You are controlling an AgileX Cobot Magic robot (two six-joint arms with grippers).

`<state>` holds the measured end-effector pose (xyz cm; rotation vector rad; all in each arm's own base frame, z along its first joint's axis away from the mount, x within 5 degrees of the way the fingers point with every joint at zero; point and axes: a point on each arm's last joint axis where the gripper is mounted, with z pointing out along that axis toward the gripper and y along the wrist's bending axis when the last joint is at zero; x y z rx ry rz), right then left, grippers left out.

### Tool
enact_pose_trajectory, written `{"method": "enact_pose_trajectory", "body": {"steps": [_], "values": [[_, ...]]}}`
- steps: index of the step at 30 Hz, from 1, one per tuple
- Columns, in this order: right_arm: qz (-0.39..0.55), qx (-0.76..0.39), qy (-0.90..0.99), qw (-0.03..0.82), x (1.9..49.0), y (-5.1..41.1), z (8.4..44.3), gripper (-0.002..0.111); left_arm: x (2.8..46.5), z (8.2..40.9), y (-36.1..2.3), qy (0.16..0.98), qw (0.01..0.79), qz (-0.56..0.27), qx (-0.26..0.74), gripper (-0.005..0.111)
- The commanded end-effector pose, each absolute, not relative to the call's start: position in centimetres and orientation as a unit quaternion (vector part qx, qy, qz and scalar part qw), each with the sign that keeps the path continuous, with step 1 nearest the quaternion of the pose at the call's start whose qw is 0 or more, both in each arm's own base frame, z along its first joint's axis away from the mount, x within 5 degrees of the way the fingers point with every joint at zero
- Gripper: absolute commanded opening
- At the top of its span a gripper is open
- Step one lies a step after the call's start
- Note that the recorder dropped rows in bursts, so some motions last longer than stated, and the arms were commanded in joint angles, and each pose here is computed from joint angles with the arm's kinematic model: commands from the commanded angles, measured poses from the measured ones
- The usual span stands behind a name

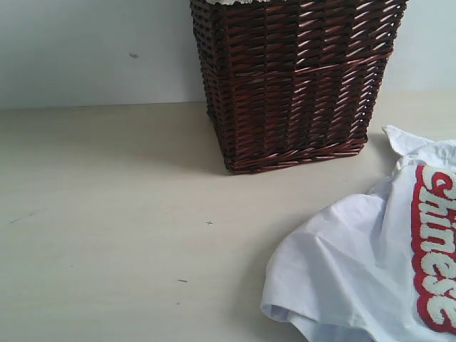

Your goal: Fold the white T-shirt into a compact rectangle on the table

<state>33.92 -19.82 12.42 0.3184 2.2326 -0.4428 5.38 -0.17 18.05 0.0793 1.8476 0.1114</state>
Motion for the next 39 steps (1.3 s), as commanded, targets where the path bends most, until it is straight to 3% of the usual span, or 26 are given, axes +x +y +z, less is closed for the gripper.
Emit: {"method": "enact_pose_trajectory", "body": {"steps": [1,4,9,14,19,28,32,39], "values": [[-0.148,0.169,0.877,0.424,33.2,-19.1,17.2,0.000,5.4,18.1,-0.2,0.793,0.606,0.047,0.035,0.000],[-0.162,0.084,0.917,0.356,31.8,-17.7,19.1,0.000,5.4,18.1,-0.2,0.793,0.606,0.047,0.035,0.000],[-0.206,-0.169,0.922,0.281,29.2,-14.0,19.3,0.000,5.4,18.1,-0.2,0.793,0.606,0.047,0.035,0.000],[-0.045,-0.306,0.924,0.226,27.1,-7.0,15.8,0.000,5.4,18.1,-0.2,0.793,0.606,0.047,0.035,0.000],[0.090,-0.332,0.902,0.260,27.4,-0.8,13.4,0.000,5.4,18.1,-0.2,0.793,0.606,0.047,0.035,0.000],[0.145,-0.474,0.857,0.141,26.7,7.0,8.3,0.000,5.4,18.1,-0.2,0.793,0.606,0.047,0.035,0.000],[0.152,-0.528,0.829,0.099,27.6,10.2,9.3,0.000,5.4,18.1,-0.2,0.793,0.606,0.047,0.035,0.000],[0.166,-0.543,0.812,0.134,29.3,15.2,12.0,0.000,5.4,18.1,-0.2,0.793,0.606,0.047,0.035,0.000]]}}
